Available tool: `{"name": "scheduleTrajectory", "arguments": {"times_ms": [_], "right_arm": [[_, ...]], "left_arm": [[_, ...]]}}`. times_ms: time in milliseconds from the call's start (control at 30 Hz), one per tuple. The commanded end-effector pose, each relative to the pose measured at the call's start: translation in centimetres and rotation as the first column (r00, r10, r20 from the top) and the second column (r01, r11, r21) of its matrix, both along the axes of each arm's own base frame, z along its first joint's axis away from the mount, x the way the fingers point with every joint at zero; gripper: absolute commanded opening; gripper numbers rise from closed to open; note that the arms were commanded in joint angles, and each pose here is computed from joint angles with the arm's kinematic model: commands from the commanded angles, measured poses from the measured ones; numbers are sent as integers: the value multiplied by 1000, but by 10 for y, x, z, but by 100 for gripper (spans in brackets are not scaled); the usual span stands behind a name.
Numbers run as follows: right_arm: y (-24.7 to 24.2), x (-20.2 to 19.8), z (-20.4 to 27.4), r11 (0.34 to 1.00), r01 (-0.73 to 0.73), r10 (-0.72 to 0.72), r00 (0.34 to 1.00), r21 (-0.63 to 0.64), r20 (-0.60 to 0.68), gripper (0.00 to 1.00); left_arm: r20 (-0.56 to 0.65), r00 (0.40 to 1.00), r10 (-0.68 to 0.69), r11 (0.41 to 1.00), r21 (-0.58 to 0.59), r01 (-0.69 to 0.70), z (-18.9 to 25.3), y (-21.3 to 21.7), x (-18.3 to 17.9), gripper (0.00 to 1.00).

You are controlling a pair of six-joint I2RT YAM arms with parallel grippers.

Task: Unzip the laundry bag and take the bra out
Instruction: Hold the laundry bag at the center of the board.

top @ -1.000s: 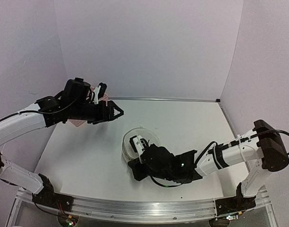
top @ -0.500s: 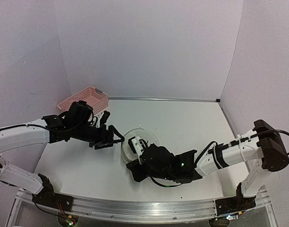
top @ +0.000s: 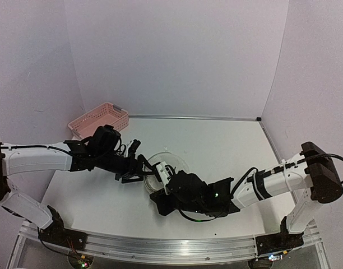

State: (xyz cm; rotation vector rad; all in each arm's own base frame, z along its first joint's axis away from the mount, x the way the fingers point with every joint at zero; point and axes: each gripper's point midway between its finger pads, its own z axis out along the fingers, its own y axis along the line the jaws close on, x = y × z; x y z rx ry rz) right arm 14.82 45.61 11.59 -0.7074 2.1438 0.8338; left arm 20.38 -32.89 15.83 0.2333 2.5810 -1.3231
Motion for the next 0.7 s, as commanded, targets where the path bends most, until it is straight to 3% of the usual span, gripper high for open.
{"name": "scheduleTrajectory", "arguments": {"times_ms": [0,133,200,367,533,667], "right_arm": [[5,2,25,997,3,-4,1000,75,17,0],[4,3,23,997,5,-7,1000,72,20,0],[3,3,23,997,6,-8,1000,71,23,0],[-1,3,20,998,10,-12,1000,69,21,0],[-10,1,13,998,11,-12,1000,56,20,0],[-24,0,4,999,21,-21,999,28,25,0]], "left_arm": [[4,1000,-13,1000,-25,13,1,-10,-4,74],[-15,999,-38,999,-11,38,-6,-20,-13,69],[-24,999,-40,999,-5,39,-10,-21,-14,61],[-21,999,-27,1000,-7,27,-9,-20,-12,38],[-8,1000,-29,999,-20,28,-2,-24,-10,1],[12,999,-34,999,-25,34,2,-25,-8,0]]}}
